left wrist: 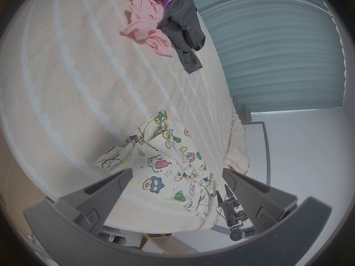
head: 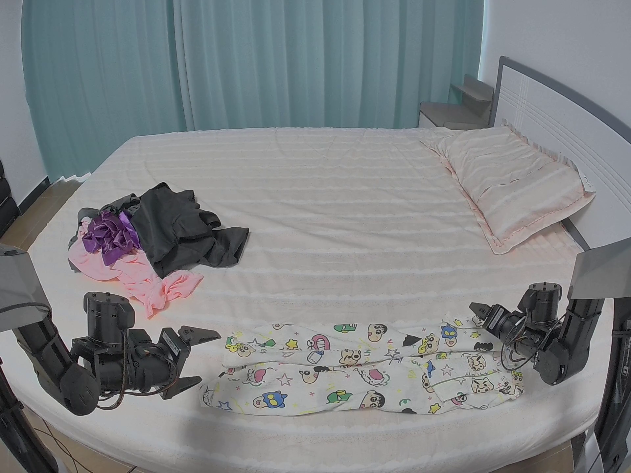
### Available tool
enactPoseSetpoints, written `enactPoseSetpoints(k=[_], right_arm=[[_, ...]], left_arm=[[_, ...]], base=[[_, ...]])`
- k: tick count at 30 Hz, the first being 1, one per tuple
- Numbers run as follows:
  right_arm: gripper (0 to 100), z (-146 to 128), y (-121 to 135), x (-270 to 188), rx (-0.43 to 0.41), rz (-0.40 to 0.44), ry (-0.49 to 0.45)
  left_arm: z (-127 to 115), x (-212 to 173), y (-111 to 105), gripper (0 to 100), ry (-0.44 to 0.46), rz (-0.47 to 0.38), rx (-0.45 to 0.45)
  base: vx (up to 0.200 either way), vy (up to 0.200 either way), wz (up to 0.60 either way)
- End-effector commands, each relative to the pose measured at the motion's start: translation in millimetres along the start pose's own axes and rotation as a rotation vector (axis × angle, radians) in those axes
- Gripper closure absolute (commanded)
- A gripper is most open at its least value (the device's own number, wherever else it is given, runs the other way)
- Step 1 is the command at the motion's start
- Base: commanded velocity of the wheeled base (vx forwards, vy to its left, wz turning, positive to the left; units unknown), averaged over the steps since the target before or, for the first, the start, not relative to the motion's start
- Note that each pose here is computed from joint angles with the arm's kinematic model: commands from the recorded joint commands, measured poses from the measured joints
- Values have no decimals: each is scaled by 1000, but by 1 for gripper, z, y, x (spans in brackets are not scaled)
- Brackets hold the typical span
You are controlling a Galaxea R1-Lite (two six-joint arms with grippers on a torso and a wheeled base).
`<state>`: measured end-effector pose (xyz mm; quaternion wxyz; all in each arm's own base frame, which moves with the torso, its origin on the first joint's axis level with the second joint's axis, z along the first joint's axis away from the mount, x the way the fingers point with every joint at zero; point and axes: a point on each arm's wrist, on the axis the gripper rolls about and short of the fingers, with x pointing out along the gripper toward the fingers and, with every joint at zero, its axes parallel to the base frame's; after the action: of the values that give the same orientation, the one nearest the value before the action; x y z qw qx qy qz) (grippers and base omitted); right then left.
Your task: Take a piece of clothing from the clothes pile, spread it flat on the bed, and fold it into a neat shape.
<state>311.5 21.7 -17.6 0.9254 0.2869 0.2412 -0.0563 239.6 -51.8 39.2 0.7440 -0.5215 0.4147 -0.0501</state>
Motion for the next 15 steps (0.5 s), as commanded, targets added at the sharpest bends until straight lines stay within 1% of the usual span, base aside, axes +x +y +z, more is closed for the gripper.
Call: enactPoseSetpoints(k=[1, 2, 4, 6, 12, 15], right_arm=[[0, 6, 17, -31, 56, 33, -30], [0, 6, 17, -31, 56, 33, -30], [0, -2, 19, -40, 90, 24, -5], [0, -7, 19, -45, 141, 22, -5], [0, -16, 15, -53, 188, 29, 6], [0, -19, 16, -52, 188, 35, 10]], left_arm=[[0, 0, 0, 0, 2, -1, 0], [0, 0, 0, 0, 2, -1, 0], [0, 0, 0, 0, 0, 0, -1], [0, 0, 0, 0, -1, 0, -1], [0, 1, 0, 0, -6, 1, -1], [-1, 1, -1, 0, -2, 1, 3]], base=[[0, 0, 0], [0, 0, 0], [0, 0, 0], [0, 0, 0], [-200, 0, 0], [0, 0, 0]])
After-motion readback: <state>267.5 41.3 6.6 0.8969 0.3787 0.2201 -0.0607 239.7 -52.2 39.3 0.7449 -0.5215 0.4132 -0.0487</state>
